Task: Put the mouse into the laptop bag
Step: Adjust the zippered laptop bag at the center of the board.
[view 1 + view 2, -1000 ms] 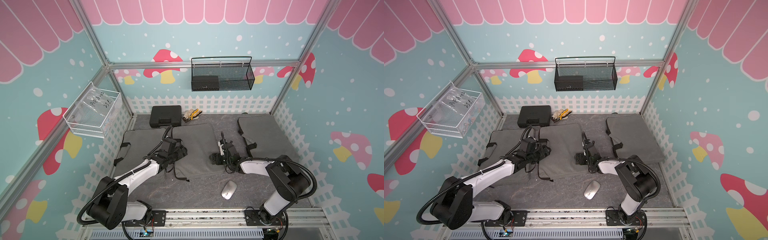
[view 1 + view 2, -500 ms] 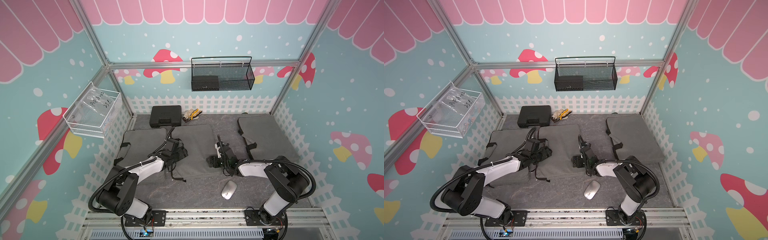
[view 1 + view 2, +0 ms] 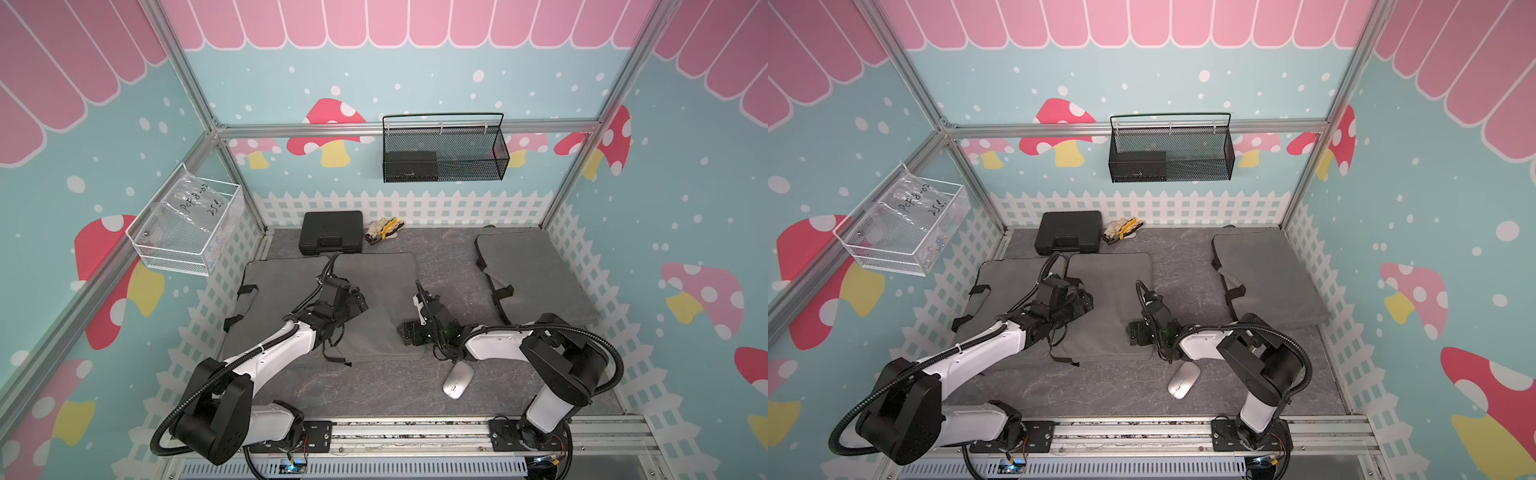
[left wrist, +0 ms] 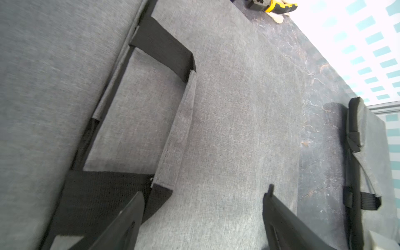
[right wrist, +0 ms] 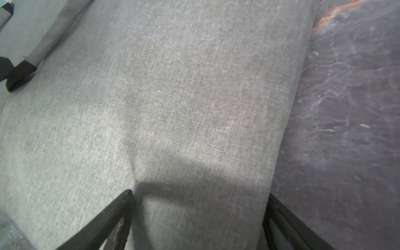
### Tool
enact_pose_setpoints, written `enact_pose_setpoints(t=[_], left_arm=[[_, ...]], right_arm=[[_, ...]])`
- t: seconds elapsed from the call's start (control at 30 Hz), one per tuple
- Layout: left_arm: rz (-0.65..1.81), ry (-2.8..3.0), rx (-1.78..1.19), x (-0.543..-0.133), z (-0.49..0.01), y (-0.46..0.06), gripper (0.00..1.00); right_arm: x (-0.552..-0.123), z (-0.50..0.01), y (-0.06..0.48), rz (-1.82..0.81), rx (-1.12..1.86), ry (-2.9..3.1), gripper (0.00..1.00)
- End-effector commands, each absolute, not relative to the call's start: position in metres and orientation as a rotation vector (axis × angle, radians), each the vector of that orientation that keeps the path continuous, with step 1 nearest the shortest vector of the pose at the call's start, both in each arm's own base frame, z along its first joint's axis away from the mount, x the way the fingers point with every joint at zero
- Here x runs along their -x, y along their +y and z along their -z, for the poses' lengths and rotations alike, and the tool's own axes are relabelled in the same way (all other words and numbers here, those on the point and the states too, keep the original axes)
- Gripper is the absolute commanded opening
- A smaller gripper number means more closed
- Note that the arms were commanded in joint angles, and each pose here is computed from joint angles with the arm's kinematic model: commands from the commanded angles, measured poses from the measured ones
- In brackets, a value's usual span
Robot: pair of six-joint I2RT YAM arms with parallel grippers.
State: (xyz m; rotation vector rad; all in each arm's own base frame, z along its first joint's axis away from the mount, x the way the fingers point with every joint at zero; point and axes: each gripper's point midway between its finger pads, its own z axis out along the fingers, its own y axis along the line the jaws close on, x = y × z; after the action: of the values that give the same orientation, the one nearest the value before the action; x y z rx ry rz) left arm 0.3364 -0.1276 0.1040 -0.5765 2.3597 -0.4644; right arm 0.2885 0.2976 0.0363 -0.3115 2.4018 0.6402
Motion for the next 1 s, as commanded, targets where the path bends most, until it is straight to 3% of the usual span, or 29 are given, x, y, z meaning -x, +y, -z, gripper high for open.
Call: enact_pose_setpoints(t=[0.0,0.3,0.47,0.7,0.97], left_arm=[[0.399,2.35,0.555,-0.335,-0.12,-0.119,0.89],[0.438,2.155,0.548,-0.323,-0.193,-0.102,0.97],[0.601,2.157,0.437,-0.315,-0.219,-0.129,0.98],[0.74,2.101,0.209,-0.305,-0.245,-0.212,0.99],[0.908,2.121,0.068,-0.297,-0.233,-0.322,0.99]], right_arm=[[-0.267,-0.025,0.282,-0.576,0.345,2.477,0.94],[-0.28,-0.091,0.213,-0.457,0.149,2.32,1.0],[-0.284,-0.121,0.145,-0.428,-0.043,2.22,1.0],[-0.288,-0.132,0.075,-0.287,-0.226,2.158,0.99],[-0.294,-0.118,0.005,-0.214,-0.467,2.125,1.0]])
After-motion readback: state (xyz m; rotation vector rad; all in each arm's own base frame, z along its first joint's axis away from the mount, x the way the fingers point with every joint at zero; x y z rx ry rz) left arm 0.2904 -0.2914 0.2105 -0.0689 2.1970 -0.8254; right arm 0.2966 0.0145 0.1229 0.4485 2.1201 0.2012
